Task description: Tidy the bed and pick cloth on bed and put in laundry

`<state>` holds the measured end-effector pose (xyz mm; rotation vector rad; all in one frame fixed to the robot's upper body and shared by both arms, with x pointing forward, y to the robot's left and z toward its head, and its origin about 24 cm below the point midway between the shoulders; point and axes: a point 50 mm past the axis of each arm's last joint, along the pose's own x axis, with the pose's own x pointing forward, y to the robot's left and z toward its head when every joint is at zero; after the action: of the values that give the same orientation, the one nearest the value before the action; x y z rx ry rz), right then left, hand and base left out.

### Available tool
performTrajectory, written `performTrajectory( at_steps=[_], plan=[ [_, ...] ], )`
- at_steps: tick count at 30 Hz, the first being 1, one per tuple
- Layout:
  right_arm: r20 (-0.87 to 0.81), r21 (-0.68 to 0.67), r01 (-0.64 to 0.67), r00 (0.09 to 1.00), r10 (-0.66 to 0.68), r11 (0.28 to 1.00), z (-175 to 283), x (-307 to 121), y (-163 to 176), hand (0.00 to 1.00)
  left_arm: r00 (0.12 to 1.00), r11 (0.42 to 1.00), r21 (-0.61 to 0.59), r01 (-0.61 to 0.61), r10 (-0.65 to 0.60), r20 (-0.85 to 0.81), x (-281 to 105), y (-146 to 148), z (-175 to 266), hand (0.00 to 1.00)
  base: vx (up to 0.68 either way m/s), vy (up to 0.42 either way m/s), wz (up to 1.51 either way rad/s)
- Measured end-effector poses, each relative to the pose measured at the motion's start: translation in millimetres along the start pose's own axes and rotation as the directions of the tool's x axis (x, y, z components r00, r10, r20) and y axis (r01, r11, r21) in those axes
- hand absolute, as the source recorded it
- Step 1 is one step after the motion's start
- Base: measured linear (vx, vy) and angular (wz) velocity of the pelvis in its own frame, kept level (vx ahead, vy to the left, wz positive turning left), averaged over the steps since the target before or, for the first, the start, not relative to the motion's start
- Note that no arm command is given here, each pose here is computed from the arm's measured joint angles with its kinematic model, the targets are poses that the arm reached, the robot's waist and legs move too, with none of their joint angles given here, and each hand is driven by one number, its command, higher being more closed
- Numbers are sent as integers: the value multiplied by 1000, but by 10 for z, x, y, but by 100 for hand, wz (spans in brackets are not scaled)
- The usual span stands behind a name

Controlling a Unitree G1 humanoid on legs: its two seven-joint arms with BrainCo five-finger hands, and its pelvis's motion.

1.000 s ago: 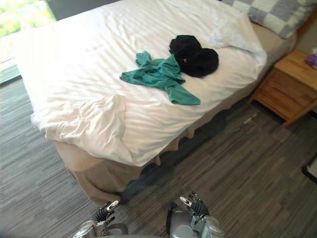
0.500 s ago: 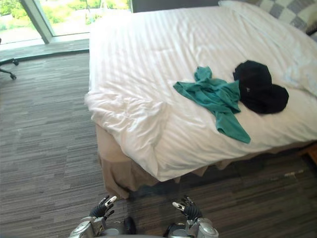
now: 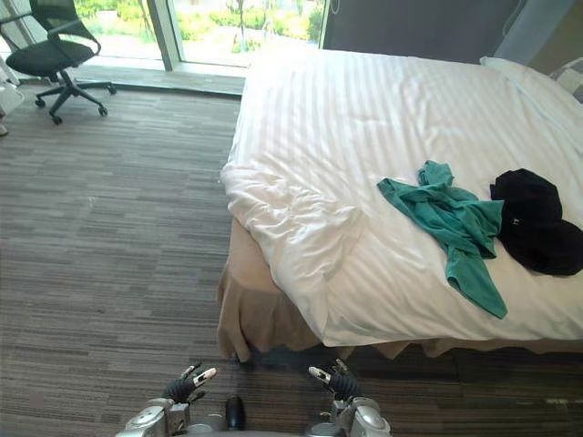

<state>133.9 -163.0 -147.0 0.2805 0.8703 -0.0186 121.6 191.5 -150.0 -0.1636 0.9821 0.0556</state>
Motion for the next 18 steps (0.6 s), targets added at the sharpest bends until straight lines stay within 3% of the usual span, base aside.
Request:
performTrajectory(
  at_steps=[5, 10, 14, 18],
  plan=[
    [-19, 21, 17, 1000, -17, 1000, -67, -31, -50, 0, 1000, 995, -99, -30, 29, -8, -13, 36, -78, 0, -147, -32, -26],
    [-32, 47, 49, 998, -48, 998, -139, -81, -128, 0, 980, 918, -361, -162, 191, 48, -10, 46, -35, 0, -73, -25, -8],
    [-28, 87, 82, 996, -79, 993, -151, -106, -195, 0, 925, 776, -578, -252, 368, 90, -7, 67, 116, 0, 48, 20, 2],
    [-49, 115, 105, 994, -100, 988, -197, -136, -245, 0, 782, 556, -791, -254, 599, 170, -115, 337, 476, 0, 123, 10, -9]
  ],
)
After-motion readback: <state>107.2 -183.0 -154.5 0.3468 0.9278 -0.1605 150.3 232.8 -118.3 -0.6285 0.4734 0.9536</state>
